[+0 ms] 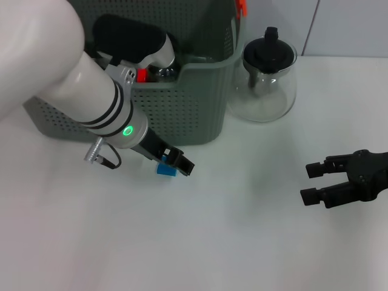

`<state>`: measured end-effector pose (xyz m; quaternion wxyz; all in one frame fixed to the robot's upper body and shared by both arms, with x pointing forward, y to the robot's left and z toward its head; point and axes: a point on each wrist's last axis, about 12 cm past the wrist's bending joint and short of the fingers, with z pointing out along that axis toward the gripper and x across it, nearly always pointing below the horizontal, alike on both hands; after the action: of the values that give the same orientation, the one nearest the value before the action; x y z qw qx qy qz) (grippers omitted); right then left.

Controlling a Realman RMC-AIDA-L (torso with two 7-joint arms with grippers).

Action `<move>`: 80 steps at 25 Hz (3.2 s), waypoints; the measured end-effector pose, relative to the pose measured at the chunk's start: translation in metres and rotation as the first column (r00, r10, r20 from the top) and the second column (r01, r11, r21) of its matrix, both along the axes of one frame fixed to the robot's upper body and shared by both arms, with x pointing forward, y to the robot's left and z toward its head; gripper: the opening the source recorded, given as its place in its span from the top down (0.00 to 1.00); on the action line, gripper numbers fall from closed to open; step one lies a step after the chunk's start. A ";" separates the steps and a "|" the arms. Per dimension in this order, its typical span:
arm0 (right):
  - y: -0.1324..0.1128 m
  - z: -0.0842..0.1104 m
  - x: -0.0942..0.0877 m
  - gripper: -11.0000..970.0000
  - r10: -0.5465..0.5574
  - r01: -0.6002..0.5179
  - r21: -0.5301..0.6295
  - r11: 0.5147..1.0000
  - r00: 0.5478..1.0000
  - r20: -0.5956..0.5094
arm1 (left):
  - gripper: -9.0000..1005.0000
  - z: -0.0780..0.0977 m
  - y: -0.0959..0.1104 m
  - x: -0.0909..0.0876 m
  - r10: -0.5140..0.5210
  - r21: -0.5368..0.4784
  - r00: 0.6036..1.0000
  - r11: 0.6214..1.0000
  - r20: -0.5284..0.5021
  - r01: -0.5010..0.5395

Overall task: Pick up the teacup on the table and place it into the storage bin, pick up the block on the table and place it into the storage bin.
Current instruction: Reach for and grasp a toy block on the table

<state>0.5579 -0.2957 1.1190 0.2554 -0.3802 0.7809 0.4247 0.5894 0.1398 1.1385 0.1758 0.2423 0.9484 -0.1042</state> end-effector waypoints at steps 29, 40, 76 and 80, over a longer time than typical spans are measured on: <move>-0.001 0.001 0.000 0.03 0.001 -0.001 -0.001 1.000 1.000 0.001 | 0.15 -0.024 -0.004 0.016 0.053 -0.020 0.999 0.998 0.008 -0.053; -0.002 0.000 0.000 0.03 -0.003 0.003 -0.004 1.000 1.000 0.006 | 0.16 -0.030 -0.001 0.018 0.067 -0.013 0.998 0.998 0.016 -0.067; -0.001 0.000 0.001 0.03 -0.005 0.005 -0.006 1.000 1.000 0.009 | 0.30 -0.038 0.000 0.019 0.055 0.029 0.998 0.998 0.028 -0.055; -0.001 0.000 0.001 0.03 -0.004 0.004 -0.006 1.000 1.000 0.009 | 0.30 -0.039 0.000 0.018 0.055 0.028 0.998 0.998 0.023 -0.055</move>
<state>0.5592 -0.2970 1.1194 0.2588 -0.3813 0.7818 0.4200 0.6079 0.1394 1.0994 0.1858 0.2197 0.9541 -0.0831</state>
